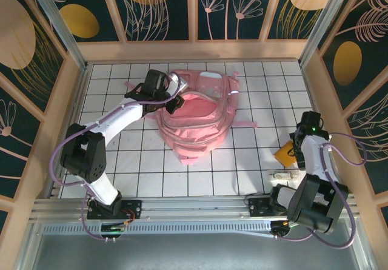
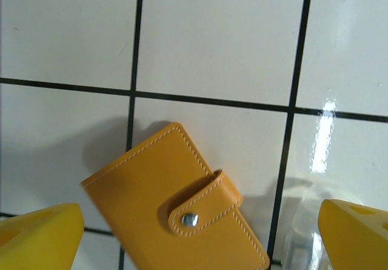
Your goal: Pack books, pencil case, and school supplies into a backpack
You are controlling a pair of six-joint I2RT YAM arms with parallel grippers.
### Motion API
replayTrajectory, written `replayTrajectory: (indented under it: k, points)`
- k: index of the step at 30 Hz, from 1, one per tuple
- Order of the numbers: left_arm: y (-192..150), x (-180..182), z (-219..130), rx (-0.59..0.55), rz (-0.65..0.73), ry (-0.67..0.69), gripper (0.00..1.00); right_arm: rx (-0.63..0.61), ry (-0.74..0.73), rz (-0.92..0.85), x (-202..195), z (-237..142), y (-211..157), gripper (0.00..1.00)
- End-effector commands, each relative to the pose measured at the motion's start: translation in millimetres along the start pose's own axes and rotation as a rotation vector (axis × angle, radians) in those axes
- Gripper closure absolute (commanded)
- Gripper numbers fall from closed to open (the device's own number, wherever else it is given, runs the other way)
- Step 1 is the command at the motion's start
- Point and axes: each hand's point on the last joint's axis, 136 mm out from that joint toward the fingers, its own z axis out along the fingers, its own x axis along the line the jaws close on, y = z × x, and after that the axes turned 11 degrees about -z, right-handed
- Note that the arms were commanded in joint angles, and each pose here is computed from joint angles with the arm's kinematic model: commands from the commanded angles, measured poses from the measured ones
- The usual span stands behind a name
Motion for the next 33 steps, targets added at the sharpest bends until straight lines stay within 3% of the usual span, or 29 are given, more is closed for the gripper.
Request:
replayTrajectory:
  k: [1,7,14,22,27,33]
  points:
    - [4.7,-8.7,-13.3,-0.033,-0.020,-0.026,1.00,0.008,0.061,-0.145,13.2,16.2,-1.2,0.01]
    - [8.6,-6.7,-14.8,-0.057,-0.045,-0.011,1.00,0.045,0.047,-0.249,21.3,33.7,-10.6,0.01]
    - [16.3,-6.7,-17.4,-0.076,-0.037,-0.009,1.00,0.068,0.238,-0.406,59.0,20.9,-25.2,0.01]
    - [18.1,-8.6,-18.0,-0.089,-0.035,-0.020,1.00,0.154,0.082,-0.410,28.0,59.2,-46.2,0.01]
    - [18.0,-9.3,-19.9,-0.098,-0.033,-0.018,1.00,0.179,0.120,-0.433,38.5,62.5,-53.6,0.21]
    - [18.3,-8.6,-23.3,-0.104,-0.038,-0.009,1.00,0.156,0.225,-0.592,75.6,34.4,-65.4,0.42]
